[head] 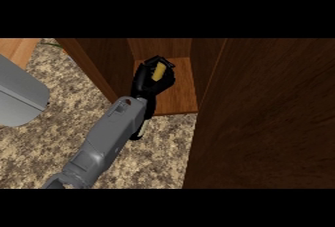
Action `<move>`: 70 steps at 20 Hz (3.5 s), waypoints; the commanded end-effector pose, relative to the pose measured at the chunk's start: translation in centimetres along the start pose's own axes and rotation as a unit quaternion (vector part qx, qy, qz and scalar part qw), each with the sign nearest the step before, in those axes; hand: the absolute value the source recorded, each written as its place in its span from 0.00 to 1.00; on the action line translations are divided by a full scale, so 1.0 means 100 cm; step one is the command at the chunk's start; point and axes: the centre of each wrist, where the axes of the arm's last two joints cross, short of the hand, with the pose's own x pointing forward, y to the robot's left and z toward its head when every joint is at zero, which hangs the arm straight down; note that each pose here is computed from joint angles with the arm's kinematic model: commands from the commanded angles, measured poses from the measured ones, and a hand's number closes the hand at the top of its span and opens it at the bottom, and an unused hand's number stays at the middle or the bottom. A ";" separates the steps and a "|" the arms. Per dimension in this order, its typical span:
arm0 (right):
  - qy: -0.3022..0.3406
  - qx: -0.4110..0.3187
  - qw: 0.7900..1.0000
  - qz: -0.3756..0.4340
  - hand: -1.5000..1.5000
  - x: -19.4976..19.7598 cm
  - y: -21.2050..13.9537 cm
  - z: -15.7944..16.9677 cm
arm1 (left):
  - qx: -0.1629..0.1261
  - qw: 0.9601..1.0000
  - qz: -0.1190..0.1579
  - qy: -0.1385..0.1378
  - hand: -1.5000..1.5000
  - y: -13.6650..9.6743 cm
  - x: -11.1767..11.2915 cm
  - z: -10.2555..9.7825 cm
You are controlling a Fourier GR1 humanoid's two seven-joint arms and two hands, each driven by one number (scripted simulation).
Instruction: Pick up the wine, place it into the cabinet and close the cabinet
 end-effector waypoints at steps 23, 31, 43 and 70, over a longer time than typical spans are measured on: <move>-0.011 0.037 0.997 -0.060 0.00 0.022 -0.003 0.016 | 0.097 0.993 -0.068 -0.007 0.00 0.029 -0.002 -0.020; -0.014 0.047 0.997 -0.065 0.00 0.025 0.000 0.021 | 0.147 0.983 -0.108 0.000 0.00 0.057 0.015 -0.035; -0.018 0.037 0.997 -0.065 0.00 0.027 -0.001 0.023 | 0.075 0.994 0.032 -0.067 1.00 0.036 0.039 -0.046; 0.016 0.008 1.000 -0.025 0.00 0.038 -0.015 0.031 | -0.069 0.979 0.178 -0.075 0.00 -0.001 0.037 -0.029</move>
